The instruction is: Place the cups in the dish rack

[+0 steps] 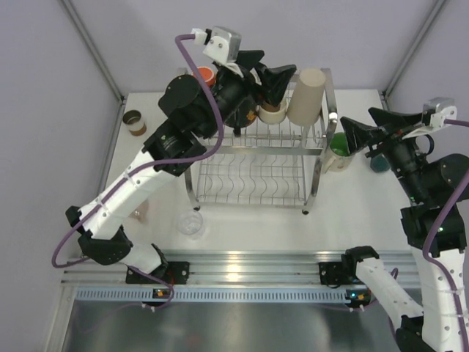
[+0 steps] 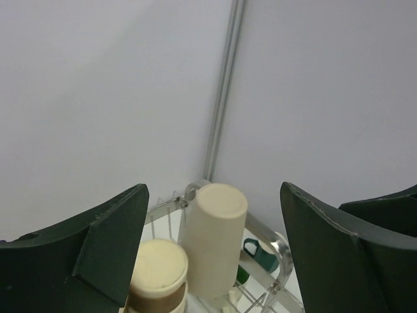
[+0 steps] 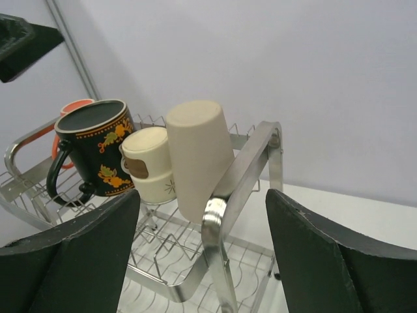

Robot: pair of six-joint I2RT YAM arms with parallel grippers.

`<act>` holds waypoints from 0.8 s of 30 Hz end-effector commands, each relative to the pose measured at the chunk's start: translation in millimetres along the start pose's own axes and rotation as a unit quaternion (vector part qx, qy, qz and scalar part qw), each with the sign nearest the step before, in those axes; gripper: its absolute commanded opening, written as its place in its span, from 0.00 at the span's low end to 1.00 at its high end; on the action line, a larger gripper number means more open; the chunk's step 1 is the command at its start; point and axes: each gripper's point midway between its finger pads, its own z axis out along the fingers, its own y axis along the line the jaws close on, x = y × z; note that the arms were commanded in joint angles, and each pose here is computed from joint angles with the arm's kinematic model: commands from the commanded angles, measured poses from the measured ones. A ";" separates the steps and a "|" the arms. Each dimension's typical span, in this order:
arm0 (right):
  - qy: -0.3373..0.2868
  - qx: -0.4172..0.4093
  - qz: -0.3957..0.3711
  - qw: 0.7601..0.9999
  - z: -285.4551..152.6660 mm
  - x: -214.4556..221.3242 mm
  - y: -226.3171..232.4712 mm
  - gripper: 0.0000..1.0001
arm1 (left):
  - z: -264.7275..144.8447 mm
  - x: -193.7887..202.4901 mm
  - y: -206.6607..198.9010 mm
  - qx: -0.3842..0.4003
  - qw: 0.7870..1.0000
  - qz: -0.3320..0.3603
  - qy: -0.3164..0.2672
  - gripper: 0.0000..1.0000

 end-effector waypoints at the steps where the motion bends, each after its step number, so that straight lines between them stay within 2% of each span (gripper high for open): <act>1: -0.007 0.019 0.013 1.000 -7.4 -11.6 -0.4 0.79 | -38.3 -34.4 27.5 -0.070 0.997 0.016 0.003 0.87; 4: -0.008 0.024 0.015 1.000 -11.0 -12.4 -1.2 0.79 | -72.9 -52.4 49.8 -0.123 0.992 0.036 0.006 0.86; 5: -0.010 0.023 0.016 1.000 -12.4 -13.6 0.0 0.79 | -85.4 -50.7 70.8 -0.180 0.983 0.043 0.007 0.86; 6: -0.012 0.023 0.019 0.999 -13.6 -14.3 0.4 0.79 | -106.8 -69.5 81.4 -0.207 0.977 0.049 -0.010 0.86; 8: -0.014 0.020 0.022 0.999 -15.5 -15.7 2.5 0.79 | -130.2 -75.6 101.6 -0.262 0.963 0.059 -0.014 0.86; 9: -0.014 0.017 0.025 0.999 -15.7 -15.7 3.8 0.78 | -154.2 -93.1 116.1 -0.304 0.950 0.068 -0.028 0.86; 11: -0.015 0.013 0.027 0.999 -15.9 -16.2 5.6 0.78 | -172.3 -102.2 124.7 -0.327 0.941 0.075 -0.036 0.86; 14: -0.007 0.006 0.035 0.999 -13.4 -10.9 7.3 0.78 | -213.3 -117.5 147.6 -0.406 0.910 0.059 -0.051 0.85; 15: -0.006 0.004 0.039 0.999 -12.8 -10.0 8.2 0.78 | -228.8 -119.4 157.0 -0.443 0.893 0.057 -0.052 0.85; 18: -0.002 -0.004 0.047 0.999 -12.4 -4.5 10.1 0.78 | -239.7 -102.9 169.4 -0.491 0.867 0.085 -0.024 0.84; 19: -0.002 -0.007 0.047 0.999 -12.1 -3.5 11.1 0.78 | -246.2 -95.3 175.1 -0.519 0.850 0.093 -0.013 0.84; 22: 0.007 -0.007 0.047 0.999 -11.3 3.0 9.9 0.78 | -251.2 -84.3 182.1 -0.561 0.820 0.110 0.005 0.81; 24: 0.011 -0.005 0.038 0.999 -12.3 3.4 9.3 0.78 | -249.1 -82.5 183.7 -0.567 0.815 0.115 0.008 0.79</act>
